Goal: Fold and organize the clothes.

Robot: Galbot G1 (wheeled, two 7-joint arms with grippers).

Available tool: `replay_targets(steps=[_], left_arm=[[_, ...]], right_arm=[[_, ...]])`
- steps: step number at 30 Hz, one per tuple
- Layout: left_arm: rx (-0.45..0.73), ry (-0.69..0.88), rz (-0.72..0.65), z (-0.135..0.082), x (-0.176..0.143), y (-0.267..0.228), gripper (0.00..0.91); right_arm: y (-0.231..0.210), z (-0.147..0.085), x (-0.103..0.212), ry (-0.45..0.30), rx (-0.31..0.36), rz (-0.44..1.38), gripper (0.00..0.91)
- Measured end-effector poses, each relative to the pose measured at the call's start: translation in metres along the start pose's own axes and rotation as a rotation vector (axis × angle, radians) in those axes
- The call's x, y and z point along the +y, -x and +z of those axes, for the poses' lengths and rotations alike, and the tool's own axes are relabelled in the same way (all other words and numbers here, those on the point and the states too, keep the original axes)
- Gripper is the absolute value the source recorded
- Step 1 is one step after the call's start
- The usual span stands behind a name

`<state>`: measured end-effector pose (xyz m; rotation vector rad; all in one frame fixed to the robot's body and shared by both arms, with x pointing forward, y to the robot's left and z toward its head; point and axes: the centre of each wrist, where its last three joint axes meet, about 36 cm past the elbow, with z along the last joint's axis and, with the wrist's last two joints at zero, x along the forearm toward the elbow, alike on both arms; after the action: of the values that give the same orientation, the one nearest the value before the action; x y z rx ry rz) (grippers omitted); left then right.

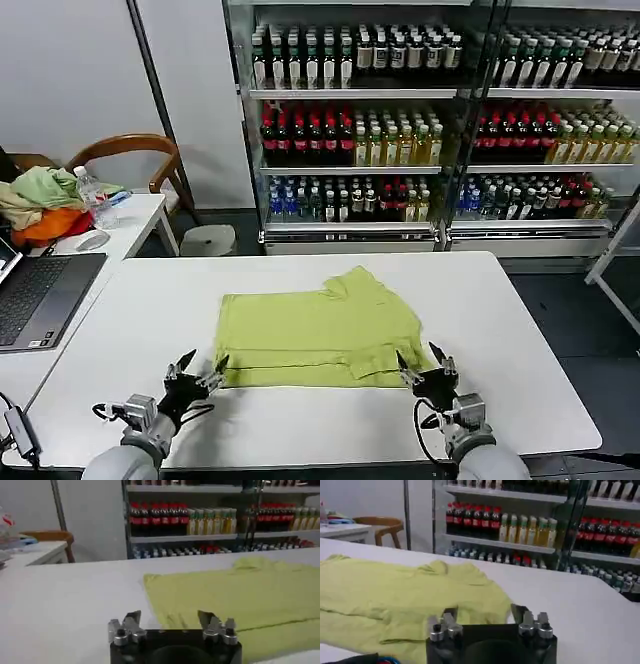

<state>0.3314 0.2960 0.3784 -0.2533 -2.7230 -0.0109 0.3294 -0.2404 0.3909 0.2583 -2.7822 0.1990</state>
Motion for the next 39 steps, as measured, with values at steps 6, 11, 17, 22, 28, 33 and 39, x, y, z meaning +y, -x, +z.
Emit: replay_targets(steps=[6, 11, 17, 22, 28, 33, 39], left_arm=[[0.041, -0.037, -0.019, 0.003, -0.012, -0.004, 0.907], [0.062, -0.051, -0.045, 0.004, -0.011, 0.002, 0.131], [0.083, -0.064, -0.050, 0.006, -0.012, 0.007, 0.040], [0.089, -0.067, -0.041, 0.005, -0.013, 0.010, 0.040], [0.100, -0.066, -0.030, 0.008, -0.015, 0.012, 0.040], [0.109, -0.060, -0.017, 0.010, -0.017, 0.012, 0.040], [0.118, -0.041, 0.004, 0.013, -0.019, 0.007, 0.040]], right_arm=[[-0.008, 0.008, 0.000, 0.010, 0.037, 0.018, 0.907], [-0.006, 0.016, -0.001, 0.026, 0.070, 0.019, 0.091], [0.002, 0.022, -0.002, 0.057, 0.100, 0.017, 0.000], [0.005, 0.023, -0.002, 0.077, 0.106, 0.017, 0.000], [0.005, 0.023, -0.004, 0.082, 0.112, 0.019, 0.000], [0.002, 0.022, -0.003, 0.083, 0.112, 0.013, 0.000], [-0.003, 0.022, 0.002, 0.074, 0.109, 0.003, 0.000]])
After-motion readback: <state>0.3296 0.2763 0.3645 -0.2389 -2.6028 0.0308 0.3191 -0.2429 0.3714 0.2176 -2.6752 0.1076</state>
